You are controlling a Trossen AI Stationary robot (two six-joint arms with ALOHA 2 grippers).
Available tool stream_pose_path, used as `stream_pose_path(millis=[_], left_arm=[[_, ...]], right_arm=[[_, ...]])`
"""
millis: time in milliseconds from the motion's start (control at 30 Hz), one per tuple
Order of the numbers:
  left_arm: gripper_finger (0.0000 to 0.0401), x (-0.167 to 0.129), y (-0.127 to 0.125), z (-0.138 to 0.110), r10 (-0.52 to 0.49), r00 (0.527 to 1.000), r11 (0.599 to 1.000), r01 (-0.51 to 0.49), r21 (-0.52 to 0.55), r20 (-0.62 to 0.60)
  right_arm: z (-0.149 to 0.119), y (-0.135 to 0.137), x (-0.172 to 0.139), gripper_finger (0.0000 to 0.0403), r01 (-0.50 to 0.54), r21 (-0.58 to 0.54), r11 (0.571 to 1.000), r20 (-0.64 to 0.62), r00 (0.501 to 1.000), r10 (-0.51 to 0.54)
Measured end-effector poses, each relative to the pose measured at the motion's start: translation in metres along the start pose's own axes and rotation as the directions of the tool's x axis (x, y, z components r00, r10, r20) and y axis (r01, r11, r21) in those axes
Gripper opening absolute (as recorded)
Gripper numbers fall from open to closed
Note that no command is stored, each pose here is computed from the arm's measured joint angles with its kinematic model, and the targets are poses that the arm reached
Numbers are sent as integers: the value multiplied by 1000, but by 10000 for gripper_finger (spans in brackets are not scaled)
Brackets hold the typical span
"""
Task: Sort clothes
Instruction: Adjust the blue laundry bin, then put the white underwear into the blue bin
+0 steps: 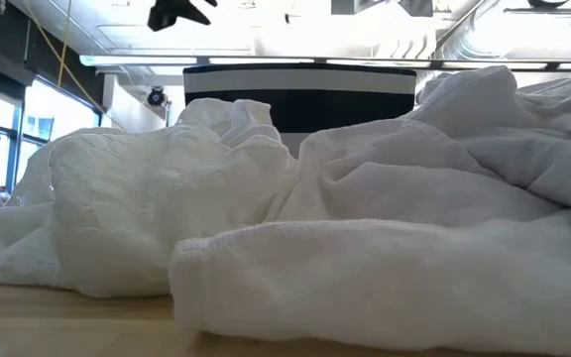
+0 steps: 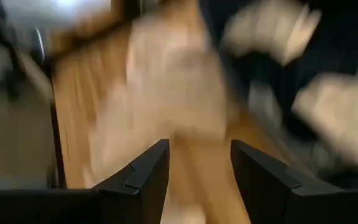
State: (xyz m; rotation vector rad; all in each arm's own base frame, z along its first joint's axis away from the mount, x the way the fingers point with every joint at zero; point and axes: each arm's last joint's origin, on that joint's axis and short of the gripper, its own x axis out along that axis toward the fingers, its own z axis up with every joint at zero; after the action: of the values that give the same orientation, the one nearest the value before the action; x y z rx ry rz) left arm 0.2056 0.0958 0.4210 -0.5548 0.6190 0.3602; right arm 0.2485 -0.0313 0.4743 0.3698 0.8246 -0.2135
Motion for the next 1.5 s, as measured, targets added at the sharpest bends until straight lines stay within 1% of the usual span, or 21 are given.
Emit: stream_pose_path(millis=[100, 133, 200, 267, 333, 400, 467, 533, 600, 633, 700, 800, 867, 933, 967, 1033, 1133, 1200, 1267, 1400, 1500], left_arm=[[136, 9, -10, -17, -10, 991, 1000, 9, -10, -131], [132, 14, -12, -23, -8, 985, 1000, 5, -18, -171], [126, 28, -13, -36, 5, 970, 999, -13, -30, -245], [121, 42, -10, -48, 52, 956, 997, -67, -44, -290], [118, 53, -2, -60, 166, 938, 982, -186, -39, -303], [118, 62, 8, -70, 320, 901, 937, -346, -39, -292], [117, 67, 18, -76, 446, 854, 876, -477, -64, -267], [117, 67, 23, -76, 491, 836, 846, -525, -93, -245], [117, 66, 26, -74, 489, 836, 847, -523, -92, -249], [117, 65, 25, -74, 470, 842, 860, -505, -79, -263], [117, 59, 21, -72, 420, 855, 886, -458, -65, -306], [117, 45, 14, -77, 372, 843, 903, -425, -58, -388], [117, 37, 10, -84, 353, 825, 897, -433, -91, -442], [117, 30, 9, -96, 350, 793, 867, -476, -150, -499], [117, 30, 9, -102, 348, 778, 850, -497, -173, -523], [117, 36, 11, -116, 324, 758, 835, -511, -206, -566], [119, 55, 21, -140, 279, 729, 797, -539, -272, -626], [128, 72, 31, -156, 254, 717, 773, -554, -309, -649], [144, 89, 41, -173, 219, 701, 745, -569, -348, -678], [187, 115, 58, -202, 138, 685, 716, -568, -406, -715], [223, 128, 68, -219, 137, 677, 705, -579, -409, -723]], right_arm=[[-6, -3, 27, 169, 31, -44, 999, -213, 976, -40], [-6, -4, 38, 169, 42, -62, 997, -263, 963, -57], [-1, -5, 60, 169, 42, -100, 994, -307, 949, -71], [4, -9, 85, 169, 34, -131, 991, -332, 940, -76], [5, -17, 110, 169, 57, -157, 986, -352, 929, -110], [4, -30, 133, 169, 172, -187, 967, -372, 899, -232], [5, -43, 151, 169, 313, -202, 928, -360, 858, -367], [6, -47, 157, 169, 401, -215, 891, -335, 826, -453], [9, -49, 158, 169, 424, -216, 879, -304, 827, -473], [11, -49, 156, 169, 409, -214, 887, -301, 836, -458], [14, -46, 147, 169, 338, -188, 922, -310, 870, -382], [17, -29, 121, 169, 204, -125, 971, -282, 931, -232], [17, -16, 97, 169, 104, -94, 990, -236, 964, -123], [17, -5, 78, 169, 35, -82, 996, -182, 982, -50], [17, -1, 71, 169, 21, -82, 996, -150, 988, -33], [18, 6, 60, 169, 26, -87, 996, -71, 997, -33], [21, 10, 45, 169, 41, -95, 995, 47, 998, -37], [24, 12, 41, 169, 28, -95, 995, 96, 995, -19], [27, 13, 42, 169, 18, -87, 996, 118, 993, -8], [28, 13, 48, 169, 1, -88, 996, 103, 995, 8], [27, 13, 50, 169, -2, -81, 997, 92, 996, 9]])
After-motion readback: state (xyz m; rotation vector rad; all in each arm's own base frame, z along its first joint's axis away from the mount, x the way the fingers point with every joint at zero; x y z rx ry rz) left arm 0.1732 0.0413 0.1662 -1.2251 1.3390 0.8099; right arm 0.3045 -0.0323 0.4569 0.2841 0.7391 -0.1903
